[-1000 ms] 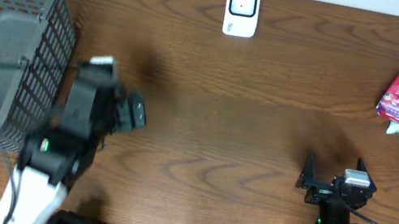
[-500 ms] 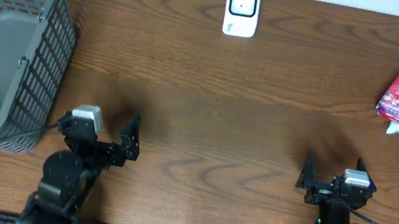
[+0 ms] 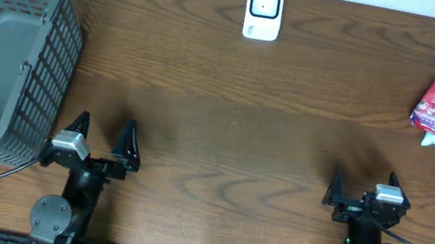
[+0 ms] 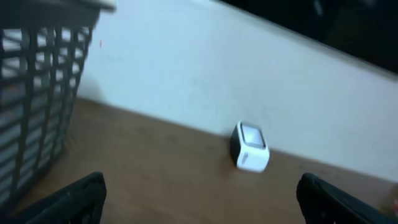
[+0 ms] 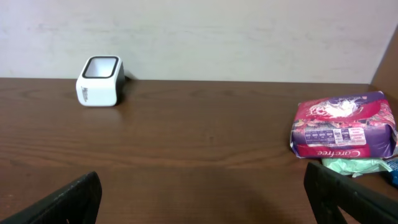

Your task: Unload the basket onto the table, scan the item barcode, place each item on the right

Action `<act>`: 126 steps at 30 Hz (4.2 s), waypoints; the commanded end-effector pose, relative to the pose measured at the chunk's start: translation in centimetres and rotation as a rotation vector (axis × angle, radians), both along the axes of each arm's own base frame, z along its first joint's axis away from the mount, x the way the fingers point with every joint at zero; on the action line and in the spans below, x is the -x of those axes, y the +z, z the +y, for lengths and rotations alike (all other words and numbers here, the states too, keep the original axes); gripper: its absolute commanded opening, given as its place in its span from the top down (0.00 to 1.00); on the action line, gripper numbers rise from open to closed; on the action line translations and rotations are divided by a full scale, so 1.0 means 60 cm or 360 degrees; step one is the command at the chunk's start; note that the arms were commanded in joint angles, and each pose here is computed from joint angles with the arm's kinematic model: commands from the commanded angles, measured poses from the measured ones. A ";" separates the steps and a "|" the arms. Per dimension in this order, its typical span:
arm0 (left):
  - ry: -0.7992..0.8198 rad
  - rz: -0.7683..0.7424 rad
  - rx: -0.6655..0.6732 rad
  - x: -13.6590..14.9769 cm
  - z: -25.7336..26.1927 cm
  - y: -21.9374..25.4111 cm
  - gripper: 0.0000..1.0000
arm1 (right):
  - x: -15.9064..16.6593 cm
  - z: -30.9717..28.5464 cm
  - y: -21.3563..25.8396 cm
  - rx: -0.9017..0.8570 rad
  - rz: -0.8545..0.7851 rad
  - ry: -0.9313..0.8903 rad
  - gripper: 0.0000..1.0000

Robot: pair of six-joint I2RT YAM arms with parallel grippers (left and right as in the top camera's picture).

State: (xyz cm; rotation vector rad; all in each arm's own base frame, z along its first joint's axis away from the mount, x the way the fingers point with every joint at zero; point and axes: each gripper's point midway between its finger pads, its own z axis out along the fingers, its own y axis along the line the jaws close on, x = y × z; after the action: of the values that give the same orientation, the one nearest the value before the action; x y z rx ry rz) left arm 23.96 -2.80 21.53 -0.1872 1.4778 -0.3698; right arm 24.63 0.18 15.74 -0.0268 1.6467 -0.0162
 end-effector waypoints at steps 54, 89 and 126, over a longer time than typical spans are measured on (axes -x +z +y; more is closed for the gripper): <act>0.0076 0.0361 -0.0461 -0.006 0.023 -0.132 0.02 | 0.000 0.003 -0.001 -0.0016 -0.0002 0.0007 0.01; 0.0114 0.0361 -0.0571 -0.007 0.034 -0.132 0.02 | 0.000 0.003 -0.001 -0.0016 -0.0002 0.0007 0.01; 0.0114 0.0361 -0.0571 -0.007 0.034 -0.132 0.02 | 0.000 0.003 -0.001 -0.0016 -0.0002 0.0007 0.01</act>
State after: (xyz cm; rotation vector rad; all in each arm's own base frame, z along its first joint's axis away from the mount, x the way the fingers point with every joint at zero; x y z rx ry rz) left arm 24.50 -1.06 15.15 0.0016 1.6768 -0.0512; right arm 24.63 0.18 15.75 -0.0268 1.6463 -0.0162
